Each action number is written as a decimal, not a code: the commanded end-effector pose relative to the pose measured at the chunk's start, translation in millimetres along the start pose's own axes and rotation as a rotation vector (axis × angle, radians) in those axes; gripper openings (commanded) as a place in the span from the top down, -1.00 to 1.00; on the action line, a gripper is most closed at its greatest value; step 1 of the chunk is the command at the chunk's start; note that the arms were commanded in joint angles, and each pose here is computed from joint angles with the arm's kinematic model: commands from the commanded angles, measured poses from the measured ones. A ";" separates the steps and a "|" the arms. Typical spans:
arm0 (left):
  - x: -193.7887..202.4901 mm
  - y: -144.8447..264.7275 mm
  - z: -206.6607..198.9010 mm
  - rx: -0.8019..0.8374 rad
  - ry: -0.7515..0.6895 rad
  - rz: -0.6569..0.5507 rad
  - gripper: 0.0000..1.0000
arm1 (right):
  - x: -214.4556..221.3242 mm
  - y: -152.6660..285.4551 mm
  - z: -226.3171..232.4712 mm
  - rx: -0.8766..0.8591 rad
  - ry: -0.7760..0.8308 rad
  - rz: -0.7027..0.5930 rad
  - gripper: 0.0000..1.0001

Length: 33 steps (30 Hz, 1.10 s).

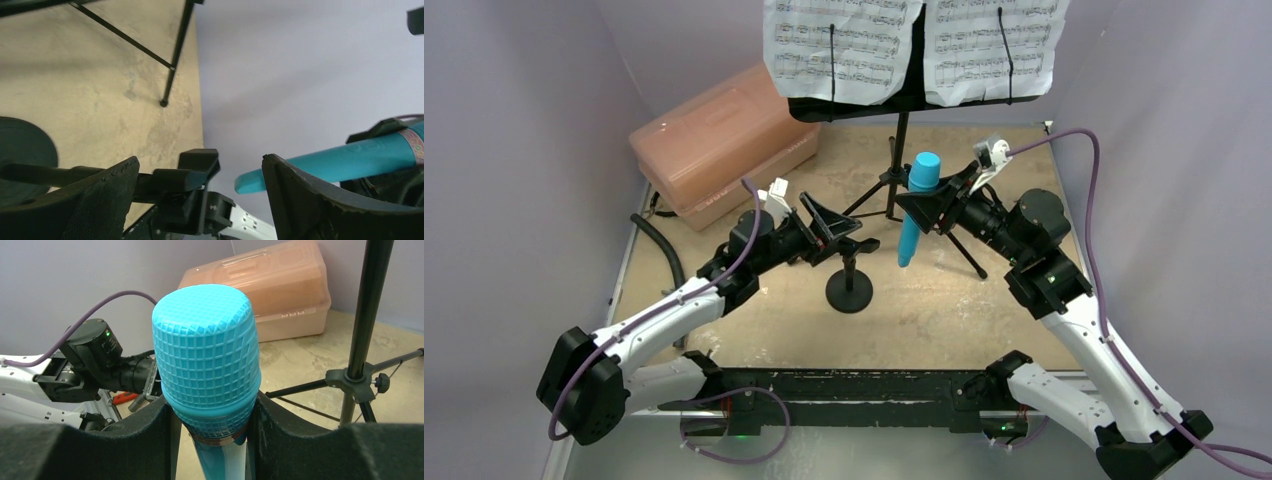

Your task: Set up the instrument practice props

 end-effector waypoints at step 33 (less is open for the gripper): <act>-106.7 66.4 14.7 -0.647 -0.849 -0.434 -0.93 | -19.5 8.9 5.8 -0.035 0.144 -0.125 1.00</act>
Point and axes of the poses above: each gripper's point midway between its finger pads, its own y axis back along the fingers, its own z axis along the line the jaws close on, x = y × z, the point moved 4 cm from there along y, back along the fingers, and after that the axes turned 15 degrees about y, right-handed, at the moved point
